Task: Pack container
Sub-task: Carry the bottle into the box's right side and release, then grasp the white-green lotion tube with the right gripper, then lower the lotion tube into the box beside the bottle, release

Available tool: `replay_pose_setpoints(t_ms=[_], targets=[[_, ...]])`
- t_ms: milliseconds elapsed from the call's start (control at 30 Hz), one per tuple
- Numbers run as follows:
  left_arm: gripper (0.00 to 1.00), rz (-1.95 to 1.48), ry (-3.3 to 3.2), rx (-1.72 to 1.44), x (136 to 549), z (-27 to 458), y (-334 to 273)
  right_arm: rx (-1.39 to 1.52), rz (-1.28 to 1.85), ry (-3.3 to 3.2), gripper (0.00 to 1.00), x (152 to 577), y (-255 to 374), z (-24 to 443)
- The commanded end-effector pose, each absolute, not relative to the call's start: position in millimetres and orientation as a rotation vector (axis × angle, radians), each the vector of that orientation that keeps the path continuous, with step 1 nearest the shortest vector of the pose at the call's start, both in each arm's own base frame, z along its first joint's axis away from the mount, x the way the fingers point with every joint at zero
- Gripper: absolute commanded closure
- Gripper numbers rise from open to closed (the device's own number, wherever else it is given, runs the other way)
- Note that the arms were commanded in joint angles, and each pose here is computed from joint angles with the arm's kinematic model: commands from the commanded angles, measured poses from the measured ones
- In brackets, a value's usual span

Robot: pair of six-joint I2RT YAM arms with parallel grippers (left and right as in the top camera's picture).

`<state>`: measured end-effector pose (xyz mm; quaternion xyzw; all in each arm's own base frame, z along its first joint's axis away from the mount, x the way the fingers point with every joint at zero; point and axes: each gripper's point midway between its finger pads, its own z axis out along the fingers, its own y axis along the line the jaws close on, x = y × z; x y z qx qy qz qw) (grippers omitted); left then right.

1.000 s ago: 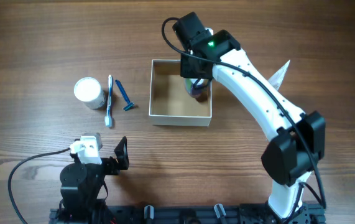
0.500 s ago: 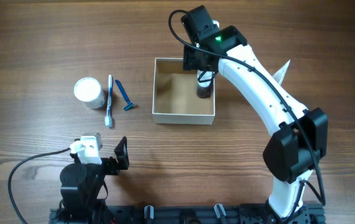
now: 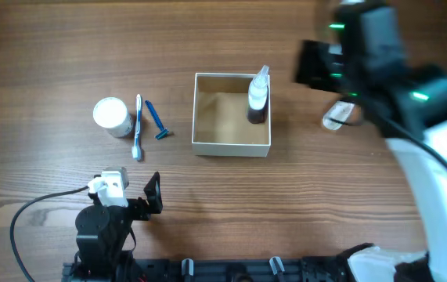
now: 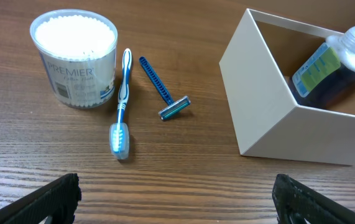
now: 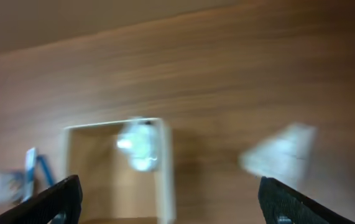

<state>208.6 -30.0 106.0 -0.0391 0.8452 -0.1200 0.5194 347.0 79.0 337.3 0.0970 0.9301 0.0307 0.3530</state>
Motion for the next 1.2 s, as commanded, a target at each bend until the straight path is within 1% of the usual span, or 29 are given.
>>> replay_pose_setpoints(t_ms=[0, 167, 267, 300, 400, 500, 533, 700, 733, 767, 800, 933, 1067, 1167], targets=[[0.0, -0.291, 2.019, -0.083, 209, 107, -31, 0.457, -0.067, 2.475, 0.09, 350, 25, 312], [0.0, -0.291, 2.019, -0.083, 209, 107, -31, 0.566, -0.096, 2.617, 0.12, 353, 2, 263], [0.0, -0.291, 2.019, -0.083, 209, 107, -31, 0.61, -0.149, 2.709, 0.24, 355, -7, 225], [0.0, -0.291, 2.019, -0.083, 209, 107, -31, 0.634, -0.159, 2.726, 0.26, 356, -9, 216], [0.0, -0.291, 2.019, -0.083, 209, 107, -31, 0.657, -0.15, 2.811, 0.39, 363, -8, 182], [0.0, -0.291, 2.019, -0.083, 209, 107, -31, 0.662, -0.15, 2.87, 0.5, 366, -4, 162], [0.0, -0.291, 2.019, -0.083, 209, 107, -31, 0.663, -0.159, 2.885, 0.55, 367, -5, 156], [0.0, -0.291, 2.019, -0.083, 209, 107, -31, 0.664, -0.161, 2.887, 0.82, 371, -4, 152], [0.0, -0.291, 2.019, -0.083, 209, 107, -31, 0.663, -0.163, 2.88, 0.85, 371, -5, 153], [0.0, -0.291, 2.019, -0.083, 209, 107, -31, 0.663, -0.161, 2.876, 0.92, 371, -5, 155], [0.0, -0.291, 2.019, -0.083, 209, 107, -31, 0.662, -0.157, 2.869, 0.96, 370, -5, 157], [0.0, -0.291, 2.019, -0.083, 209, 107, -31, 0.651, -0.137, 2.83, 0.96, 367, -5, 174], [0.0, -0.291, 2.019, -0.083, 209, 107, -31, 0.604, -0.065, 2.769, 0.96, 351, 7, 209], [0.0, -0.291, 2.019, -0.083, 209, 107, -31, 0.533, -0.02, 2.7, 0.96, 330, 18, 245]])
